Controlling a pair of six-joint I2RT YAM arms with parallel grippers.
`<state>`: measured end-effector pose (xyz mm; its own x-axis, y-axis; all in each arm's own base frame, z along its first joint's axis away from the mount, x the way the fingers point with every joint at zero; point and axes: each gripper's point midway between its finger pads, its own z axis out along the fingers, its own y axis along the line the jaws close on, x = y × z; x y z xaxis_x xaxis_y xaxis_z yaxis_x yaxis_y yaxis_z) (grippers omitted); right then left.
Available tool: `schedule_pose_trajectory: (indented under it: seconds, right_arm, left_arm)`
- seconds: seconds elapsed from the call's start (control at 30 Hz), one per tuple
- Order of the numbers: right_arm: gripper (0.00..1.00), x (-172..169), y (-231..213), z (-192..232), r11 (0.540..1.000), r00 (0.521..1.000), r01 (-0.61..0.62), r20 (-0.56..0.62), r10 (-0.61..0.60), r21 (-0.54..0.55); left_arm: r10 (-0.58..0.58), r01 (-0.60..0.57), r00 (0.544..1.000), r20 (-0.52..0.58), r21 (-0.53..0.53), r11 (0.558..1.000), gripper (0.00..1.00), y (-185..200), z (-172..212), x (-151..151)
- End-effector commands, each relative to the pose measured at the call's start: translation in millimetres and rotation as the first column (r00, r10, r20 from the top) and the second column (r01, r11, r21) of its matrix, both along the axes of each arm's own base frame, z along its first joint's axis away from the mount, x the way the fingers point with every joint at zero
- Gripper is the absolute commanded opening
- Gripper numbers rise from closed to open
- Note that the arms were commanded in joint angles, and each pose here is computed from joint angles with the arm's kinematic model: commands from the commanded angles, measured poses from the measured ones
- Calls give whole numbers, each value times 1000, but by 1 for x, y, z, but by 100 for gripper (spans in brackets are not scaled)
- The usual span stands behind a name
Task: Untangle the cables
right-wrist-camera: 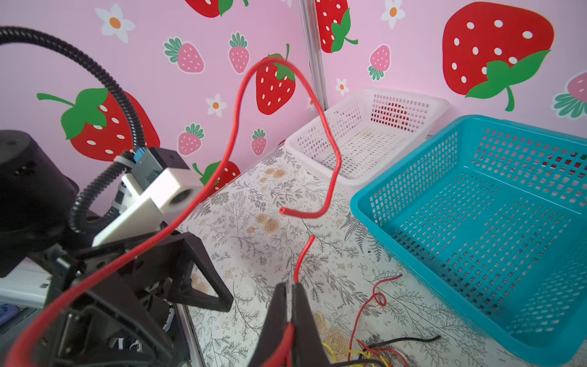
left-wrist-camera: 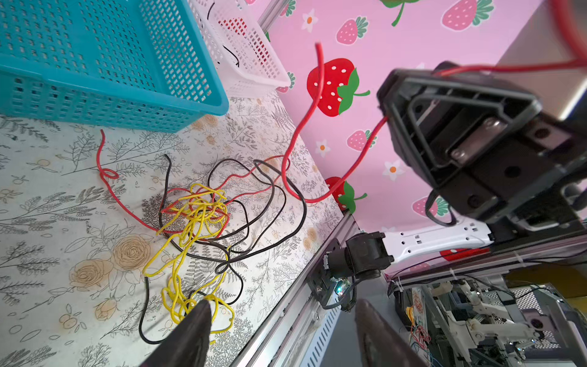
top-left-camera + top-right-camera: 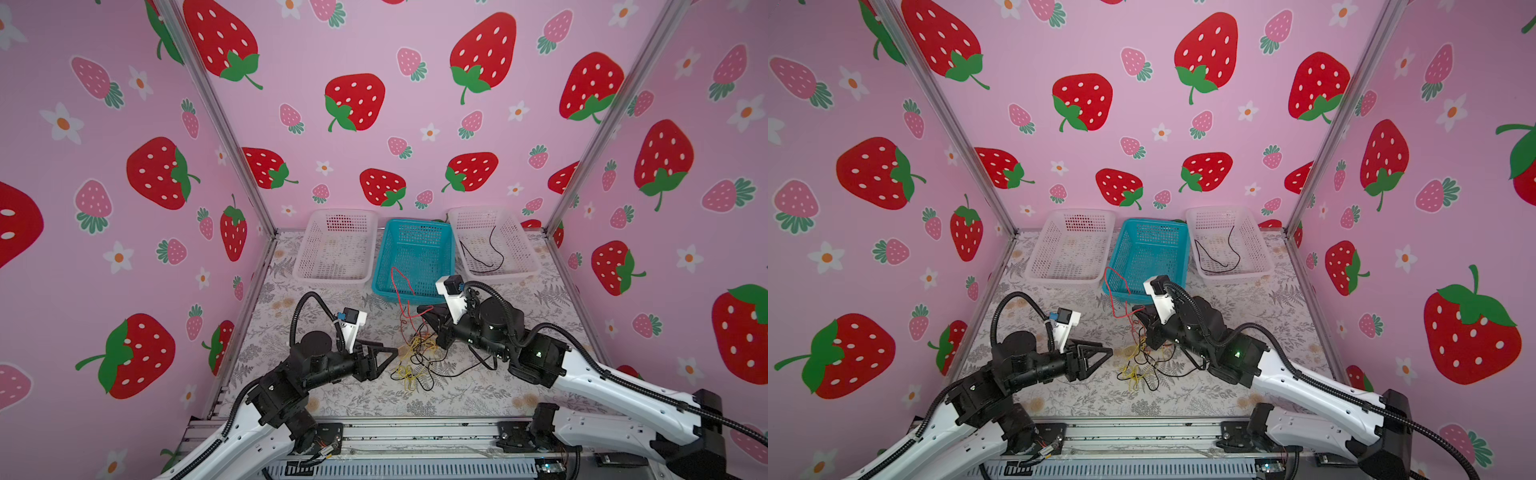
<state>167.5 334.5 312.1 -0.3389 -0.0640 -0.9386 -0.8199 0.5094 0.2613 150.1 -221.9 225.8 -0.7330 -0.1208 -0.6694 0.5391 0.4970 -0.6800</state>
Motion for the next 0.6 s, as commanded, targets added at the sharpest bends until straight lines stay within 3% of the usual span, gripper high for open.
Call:
schedule_pose_trajectory:
  seconds: [0.0,0.3,0.57]
  right_arm:
    - [0,0,4,11,1000,999,7,-44,-5,27]
    - [0,4,20,17,1000,998,-6,-66,8,24]
    - [0,0,23,22,998,996,-29,-82,33,51]
  left_arm:
    - [-17,18,995,93,-4,1000,73,-9,6,6]
    - [-89,85,986,139,36,996,74,-45,-4,9]
    - [-65,48,989,129,131,990,70,-55,-23,22]
